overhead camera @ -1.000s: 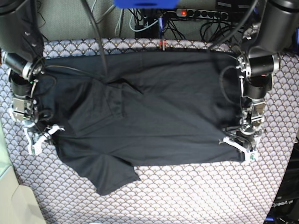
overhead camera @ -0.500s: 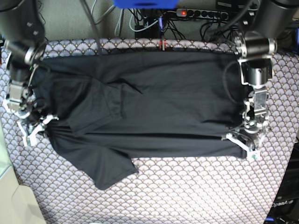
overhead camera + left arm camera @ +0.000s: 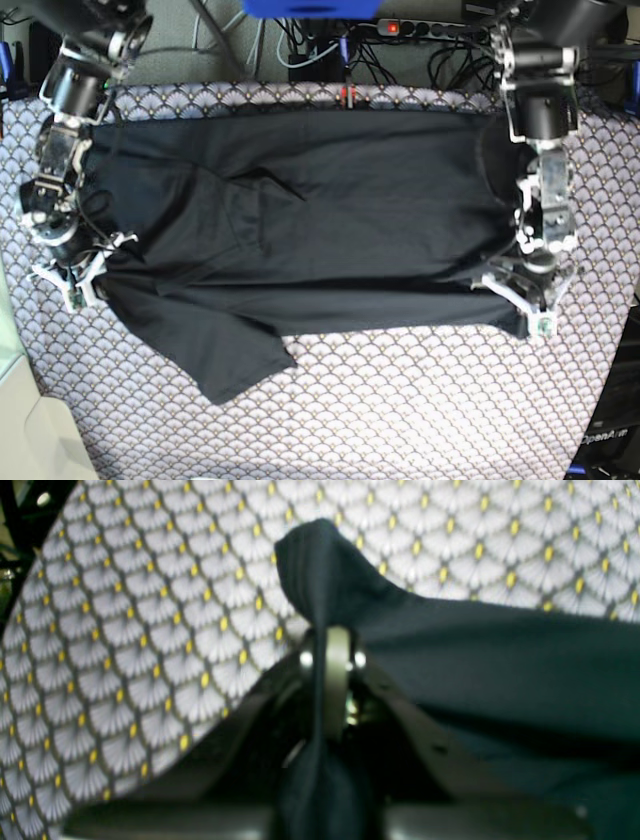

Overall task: Fold the T-shirt properly
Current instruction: 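Lift the side edges and fold them toward the collar with both grippers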

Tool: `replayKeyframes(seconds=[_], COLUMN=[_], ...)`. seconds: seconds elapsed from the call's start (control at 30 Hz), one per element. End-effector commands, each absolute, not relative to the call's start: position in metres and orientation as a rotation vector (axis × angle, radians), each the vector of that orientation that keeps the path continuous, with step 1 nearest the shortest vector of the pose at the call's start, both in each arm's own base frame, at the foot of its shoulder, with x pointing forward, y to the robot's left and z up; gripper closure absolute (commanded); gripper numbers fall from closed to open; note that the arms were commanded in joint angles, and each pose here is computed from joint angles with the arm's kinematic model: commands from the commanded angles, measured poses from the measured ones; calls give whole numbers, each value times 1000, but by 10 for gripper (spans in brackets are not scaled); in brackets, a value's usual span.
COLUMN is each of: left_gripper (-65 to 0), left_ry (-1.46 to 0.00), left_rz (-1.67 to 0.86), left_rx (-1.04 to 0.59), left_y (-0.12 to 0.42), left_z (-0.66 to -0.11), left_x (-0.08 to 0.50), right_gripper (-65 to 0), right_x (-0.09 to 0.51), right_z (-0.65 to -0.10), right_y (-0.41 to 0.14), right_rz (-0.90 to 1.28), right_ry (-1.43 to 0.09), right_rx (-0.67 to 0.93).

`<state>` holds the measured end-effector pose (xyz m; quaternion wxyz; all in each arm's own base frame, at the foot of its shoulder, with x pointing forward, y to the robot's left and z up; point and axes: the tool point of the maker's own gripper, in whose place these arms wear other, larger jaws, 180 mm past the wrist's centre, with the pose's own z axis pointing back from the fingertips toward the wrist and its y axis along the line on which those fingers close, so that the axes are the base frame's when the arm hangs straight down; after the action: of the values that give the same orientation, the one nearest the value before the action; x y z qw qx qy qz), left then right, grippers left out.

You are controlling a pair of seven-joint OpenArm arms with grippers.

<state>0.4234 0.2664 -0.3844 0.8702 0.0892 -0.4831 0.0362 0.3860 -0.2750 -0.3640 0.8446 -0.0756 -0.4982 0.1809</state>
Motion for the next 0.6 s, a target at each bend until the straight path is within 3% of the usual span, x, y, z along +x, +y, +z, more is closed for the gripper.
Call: replayKeyframes(seconds=[0.0, 0.2, 0.57], left_gripper=[0, 0, 0], left_ry=[-1092, -1117, -1140], left_rz=[75, 100, 87], left_rx=[207, 234, 271], left_y=[272, 285, 290], left_z=[-359, -352, -344], left_x=[435, 414, 377], right_gripper=[0, 0, 0], right_x=[393, 374, 325], right_z=[-339, -328, -320], right_y=[-279, -270, -310], right_rz=[385, 421, 264], right_ry=[-1123, -1148, -1155], right_rx=[-194, -230, -336])
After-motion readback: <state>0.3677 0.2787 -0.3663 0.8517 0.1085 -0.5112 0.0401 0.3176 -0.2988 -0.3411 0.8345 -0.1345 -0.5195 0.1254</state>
